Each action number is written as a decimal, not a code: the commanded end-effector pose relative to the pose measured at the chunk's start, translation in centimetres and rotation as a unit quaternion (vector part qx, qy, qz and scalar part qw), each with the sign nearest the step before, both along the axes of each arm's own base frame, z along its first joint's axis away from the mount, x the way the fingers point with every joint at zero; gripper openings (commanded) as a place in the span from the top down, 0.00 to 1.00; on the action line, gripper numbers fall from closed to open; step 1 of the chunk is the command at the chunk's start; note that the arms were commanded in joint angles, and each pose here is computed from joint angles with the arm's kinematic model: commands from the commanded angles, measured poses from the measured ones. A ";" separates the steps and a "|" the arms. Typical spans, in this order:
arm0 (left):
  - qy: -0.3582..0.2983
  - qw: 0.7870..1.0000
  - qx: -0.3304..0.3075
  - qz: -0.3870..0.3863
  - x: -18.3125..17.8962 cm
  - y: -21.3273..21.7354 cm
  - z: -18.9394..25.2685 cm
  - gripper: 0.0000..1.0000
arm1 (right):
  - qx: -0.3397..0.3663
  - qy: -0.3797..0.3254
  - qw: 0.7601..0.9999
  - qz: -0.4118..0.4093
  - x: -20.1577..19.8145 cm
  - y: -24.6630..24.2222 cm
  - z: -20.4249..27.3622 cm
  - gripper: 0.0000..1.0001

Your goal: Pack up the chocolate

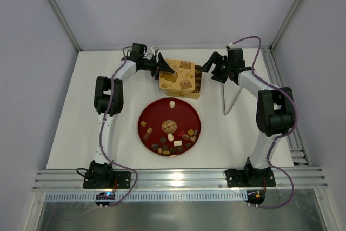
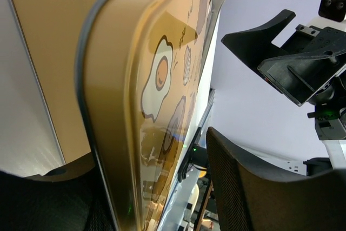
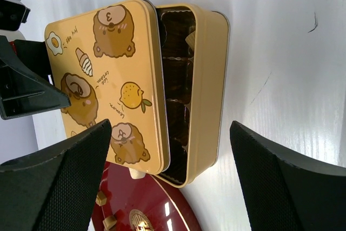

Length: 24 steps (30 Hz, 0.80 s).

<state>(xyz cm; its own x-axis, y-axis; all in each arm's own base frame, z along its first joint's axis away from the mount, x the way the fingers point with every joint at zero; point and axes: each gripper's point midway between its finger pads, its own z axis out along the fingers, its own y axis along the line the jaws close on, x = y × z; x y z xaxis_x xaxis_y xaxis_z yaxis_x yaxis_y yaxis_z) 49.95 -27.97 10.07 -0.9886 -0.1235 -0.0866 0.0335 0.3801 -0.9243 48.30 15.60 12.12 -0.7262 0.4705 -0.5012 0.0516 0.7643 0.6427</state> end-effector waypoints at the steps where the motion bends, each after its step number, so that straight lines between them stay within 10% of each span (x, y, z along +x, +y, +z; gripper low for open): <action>1: -0.031 0.999 0.007 0.006 0.1 1.0 2.8 0.43 | 0.003 -0.025 1.000 0.009 0.7 0.7 0.7 0.10; 24: -0.033 0.999 0.014 0.022 0.2 2.9 3.5 0.42 | 0.006 -0.021 1.000 0.019 0.7 1.4 0.4 0.15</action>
